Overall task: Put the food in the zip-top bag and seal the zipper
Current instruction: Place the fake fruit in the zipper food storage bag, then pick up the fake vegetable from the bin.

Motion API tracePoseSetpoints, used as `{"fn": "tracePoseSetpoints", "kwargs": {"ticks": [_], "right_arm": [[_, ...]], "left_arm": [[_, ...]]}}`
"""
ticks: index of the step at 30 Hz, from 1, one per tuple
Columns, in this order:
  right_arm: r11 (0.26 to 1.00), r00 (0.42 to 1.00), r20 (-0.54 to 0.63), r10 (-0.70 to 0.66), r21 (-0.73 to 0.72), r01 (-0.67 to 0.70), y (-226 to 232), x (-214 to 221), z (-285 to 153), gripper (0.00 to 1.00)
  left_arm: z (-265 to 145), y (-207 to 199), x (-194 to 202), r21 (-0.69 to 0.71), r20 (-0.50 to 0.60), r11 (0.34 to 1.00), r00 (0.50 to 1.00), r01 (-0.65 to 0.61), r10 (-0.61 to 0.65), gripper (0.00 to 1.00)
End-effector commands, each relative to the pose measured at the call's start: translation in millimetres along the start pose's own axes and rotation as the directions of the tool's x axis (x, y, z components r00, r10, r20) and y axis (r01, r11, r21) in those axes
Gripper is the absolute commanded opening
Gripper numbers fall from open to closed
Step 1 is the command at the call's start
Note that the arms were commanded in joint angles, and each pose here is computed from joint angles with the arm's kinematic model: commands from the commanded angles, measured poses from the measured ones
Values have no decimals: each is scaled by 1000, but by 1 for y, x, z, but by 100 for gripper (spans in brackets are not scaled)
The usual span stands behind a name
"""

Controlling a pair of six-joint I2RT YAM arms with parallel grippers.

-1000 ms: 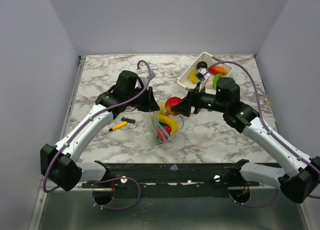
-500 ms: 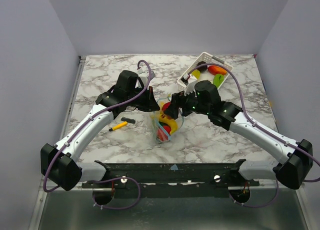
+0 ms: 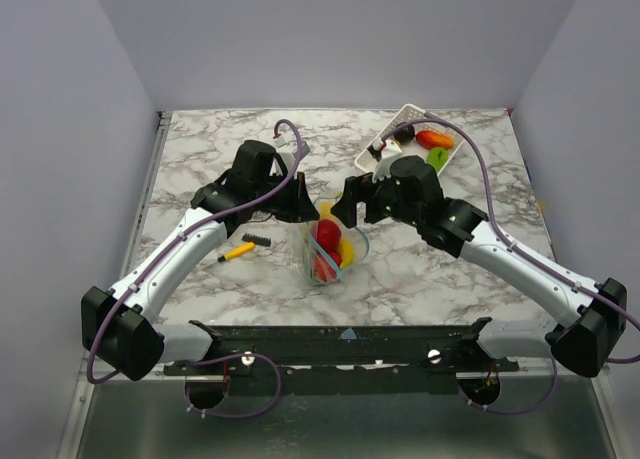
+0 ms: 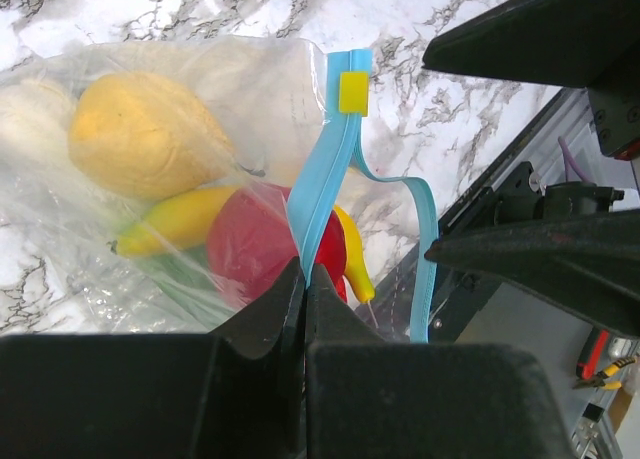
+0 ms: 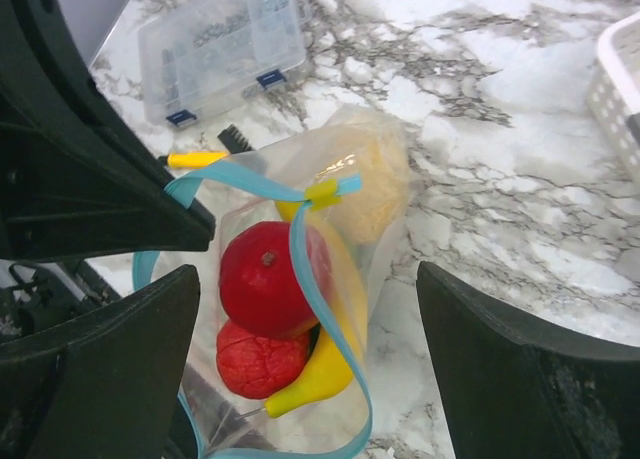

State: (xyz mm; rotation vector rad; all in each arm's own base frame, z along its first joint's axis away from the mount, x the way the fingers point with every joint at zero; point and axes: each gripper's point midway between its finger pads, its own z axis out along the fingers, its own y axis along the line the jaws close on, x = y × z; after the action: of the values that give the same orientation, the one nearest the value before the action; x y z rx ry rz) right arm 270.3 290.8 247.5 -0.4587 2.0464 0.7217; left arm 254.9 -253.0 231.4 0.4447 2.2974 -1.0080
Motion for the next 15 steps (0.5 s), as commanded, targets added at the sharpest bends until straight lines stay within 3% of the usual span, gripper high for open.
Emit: {"fn": "tracePoseSetpoints", "kwargs": {"ticks": [1,8,15], "right_arm": [[993,995,100,12,112,-23,-14,-28,-18,90],[956,979,202,8,285,-66,-42,-54,-38,90],[815,972,235,-15,567,-124,-103,-75,-61,99]], "left_arm": [[-1,-2,-2,22,9,1000,1000,-6,5,0],[0,-1,-1,17,9,1000,1000,-4,4,0],[-1,-3,-1,24,9,1000,1000,-3,3,0]]}}
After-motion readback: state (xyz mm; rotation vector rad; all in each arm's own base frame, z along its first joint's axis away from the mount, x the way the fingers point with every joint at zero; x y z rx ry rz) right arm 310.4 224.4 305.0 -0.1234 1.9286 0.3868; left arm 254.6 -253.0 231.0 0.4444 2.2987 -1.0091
